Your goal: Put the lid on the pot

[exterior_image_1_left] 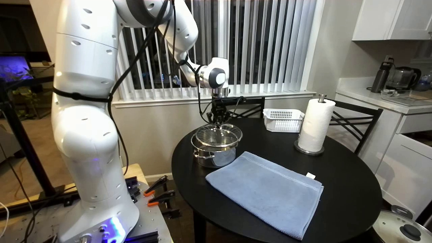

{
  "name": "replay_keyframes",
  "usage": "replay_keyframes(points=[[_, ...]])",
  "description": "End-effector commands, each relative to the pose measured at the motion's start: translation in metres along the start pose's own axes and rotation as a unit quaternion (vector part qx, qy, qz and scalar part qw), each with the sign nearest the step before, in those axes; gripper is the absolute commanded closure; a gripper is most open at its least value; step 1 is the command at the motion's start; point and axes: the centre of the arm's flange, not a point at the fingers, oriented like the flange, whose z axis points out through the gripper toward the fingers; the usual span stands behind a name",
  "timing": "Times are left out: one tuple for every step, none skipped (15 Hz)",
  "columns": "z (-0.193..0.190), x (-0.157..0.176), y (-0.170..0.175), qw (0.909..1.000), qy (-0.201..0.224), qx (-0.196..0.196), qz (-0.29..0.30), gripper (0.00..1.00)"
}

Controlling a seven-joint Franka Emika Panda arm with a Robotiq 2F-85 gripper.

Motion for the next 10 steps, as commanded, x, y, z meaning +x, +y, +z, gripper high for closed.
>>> replay_keyframes(points=[[-0.014,-0.018,-0.001,0.9999,-0.006,-0.008,0.012,0.96],[-0.012,-0.02,-0.001,0.9999,-0.006,-0.003,0.011,0.96],[-0.009,-0.022,-0.001,0.9998,-0.014,0.004,0.013,0.96],[-0.006,-0.024,-0.002,0.9994,-0.027,0.017,0.011,0.96],[-0.003,-0.025,-0.005,0.9986,-0.044,0.029,0.01,0.96],[-0.001,-0.027,-0.012,0.9976,-0.056,0.04,0.0,0.96],[-0.001,-0.028,-0.017,0.9967,-0.065,0.048,-0.007,0.96],[-0.002,-0.027,-0.022,0.9962,-0.069,0.051,-0.016,0.96],[-0.004,-0.025,-0.026,0.996,-0.071,0.049,-0.024,0.96],[-0.005,-0.022,-0.029,0.9958,-0.072,0.048,-0.03,0.96]])
